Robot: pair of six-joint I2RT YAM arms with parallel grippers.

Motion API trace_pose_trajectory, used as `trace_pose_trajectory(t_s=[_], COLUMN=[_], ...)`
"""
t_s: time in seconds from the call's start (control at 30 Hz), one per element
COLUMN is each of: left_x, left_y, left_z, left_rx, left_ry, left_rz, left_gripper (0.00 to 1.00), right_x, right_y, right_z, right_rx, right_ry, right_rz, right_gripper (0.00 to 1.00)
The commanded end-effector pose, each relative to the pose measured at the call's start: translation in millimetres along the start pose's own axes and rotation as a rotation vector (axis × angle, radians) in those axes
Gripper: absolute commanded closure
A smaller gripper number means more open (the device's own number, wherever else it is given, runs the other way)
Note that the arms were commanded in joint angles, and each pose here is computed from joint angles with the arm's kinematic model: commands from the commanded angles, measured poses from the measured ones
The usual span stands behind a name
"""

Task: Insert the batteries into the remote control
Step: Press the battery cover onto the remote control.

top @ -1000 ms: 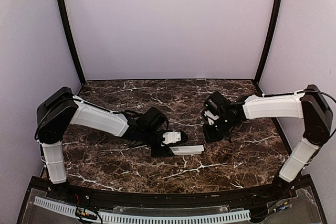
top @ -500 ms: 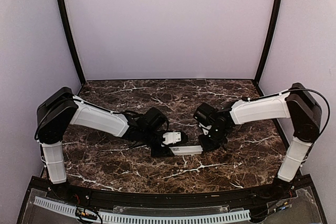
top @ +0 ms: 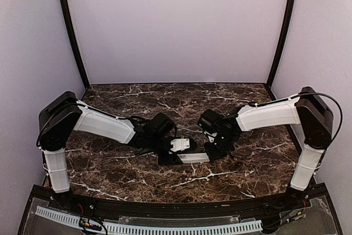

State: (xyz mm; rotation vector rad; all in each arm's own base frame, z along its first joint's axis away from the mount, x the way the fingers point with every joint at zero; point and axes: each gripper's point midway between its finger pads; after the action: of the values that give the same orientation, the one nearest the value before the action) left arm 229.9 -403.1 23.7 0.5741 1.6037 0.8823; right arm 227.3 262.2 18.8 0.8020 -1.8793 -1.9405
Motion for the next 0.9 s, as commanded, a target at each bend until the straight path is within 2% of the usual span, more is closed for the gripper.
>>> trace_pose_trajectory(t_s=[0.0,0.63,0.77,0.87], left_x=[3.5,4.7,2.7,-6.7], left_y=[-1.0,-2.6,0.7,9.9], left_z=[-4.0,-6.3,-6.1,-6.1], left_rx=[0.007,0.020,0.019,0.010], left_ry=[-0.014,-0.013,-0.009,-0.010], left_rz=[0.022,0.022,0.026,-0.006], left_gripper=[0.63,0.66,0.60,0.51], right_x=[-3.1,-18.7,-11.6,-7.1], right_y=[-1.4,0.5,-2.5,-3.8], right_z=[5.7,18.3,10.1,4.1], right_rx=[0.004,-0.020,0.024,0.053], right_ry=[0.006,0.029,0.031,0.037], right_rz=[0.003,-0.036,-0.012,0.001], right_gripper=[1.00,1.00,1.00,1.00])
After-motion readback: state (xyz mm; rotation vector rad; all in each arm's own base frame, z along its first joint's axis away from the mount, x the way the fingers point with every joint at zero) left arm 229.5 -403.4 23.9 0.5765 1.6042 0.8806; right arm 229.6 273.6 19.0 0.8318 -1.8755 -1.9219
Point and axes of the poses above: each gripper's point midway between its finger pads, its own y axis back along the fingers, its own z axis along the line the jaws close on, x = y × z, and after that the axes turned 15 degrees about y, right-handed
